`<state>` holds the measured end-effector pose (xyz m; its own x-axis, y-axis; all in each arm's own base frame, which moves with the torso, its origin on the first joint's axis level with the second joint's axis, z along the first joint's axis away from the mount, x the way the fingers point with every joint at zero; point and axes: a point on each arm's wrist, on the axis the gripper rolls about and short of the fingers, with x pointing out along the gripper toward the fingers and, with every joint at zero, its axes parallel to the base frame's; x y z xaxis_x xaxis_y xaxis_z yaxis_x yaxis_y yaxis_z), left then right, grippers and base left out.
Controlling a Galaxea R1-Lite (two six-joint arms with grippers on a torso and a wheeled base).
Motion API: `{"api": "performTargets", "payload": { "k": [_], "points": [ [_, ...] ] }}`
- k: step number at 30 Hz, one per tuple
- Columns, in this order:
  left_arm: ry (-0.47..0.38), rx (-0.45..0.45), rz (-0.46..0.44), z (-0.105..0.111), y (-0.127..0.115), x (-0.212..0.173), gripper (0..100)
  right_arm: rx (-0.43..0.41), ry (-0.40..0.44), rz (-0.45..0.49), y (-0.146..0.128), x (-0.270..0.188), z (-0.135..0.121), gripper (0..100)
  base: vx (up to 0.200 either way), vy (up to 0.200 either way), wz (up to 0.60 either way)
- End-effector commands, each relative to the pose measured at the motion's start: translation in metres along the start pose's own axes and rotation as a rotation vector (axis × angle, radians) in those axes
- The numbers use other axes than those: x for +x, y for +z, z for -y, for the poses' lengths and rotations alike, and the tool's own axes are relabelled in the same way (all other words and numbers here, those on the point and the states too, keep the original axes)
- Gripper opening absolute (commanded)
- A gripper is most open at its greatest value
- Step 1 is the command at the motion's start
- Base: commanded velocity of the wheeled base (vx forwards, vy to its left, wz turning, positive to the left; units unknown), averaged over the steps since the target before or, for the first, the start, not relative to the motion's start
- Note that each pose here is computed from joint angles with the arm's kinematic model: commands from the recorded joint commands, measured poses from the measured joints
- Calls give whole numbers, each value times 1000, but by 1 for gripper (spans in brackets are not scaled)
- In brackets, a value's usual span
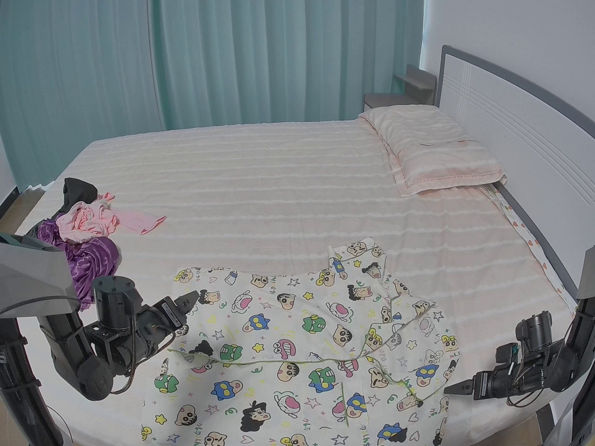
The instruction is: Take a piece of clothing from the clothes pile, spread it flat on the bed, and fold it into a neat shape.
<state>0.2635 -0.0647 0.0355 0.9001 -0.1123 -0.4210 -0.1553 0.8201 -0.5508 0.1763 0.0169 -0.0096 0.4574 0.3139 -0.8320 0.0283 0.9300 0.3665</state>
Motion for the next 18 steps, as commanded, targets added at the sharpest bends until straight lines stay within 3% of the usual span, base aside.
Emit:
{"api": "performTargets", "payload": {
  "k": [1,6,10,14,18],
  "points": [
    [17,-9,46,3,21,19,100,7,8,22,0,-1,0,100,0,0,0],
    [138,-51,-4,-6,65,53,100,52,49,78,6,0,-4,100,0,0,0],
    [78,-103,-69,-19,95,70,100,59,61,108,10,2,-5,100,0,0,0],
    [58,-133,-93,-36,107,90,100,43,79,139,14,6,-8,100,0,0,0],
    [84,-143,-108,-53,101,121,100,35,102,166,16,11,-13,100,0,0,0]
  ]
}}
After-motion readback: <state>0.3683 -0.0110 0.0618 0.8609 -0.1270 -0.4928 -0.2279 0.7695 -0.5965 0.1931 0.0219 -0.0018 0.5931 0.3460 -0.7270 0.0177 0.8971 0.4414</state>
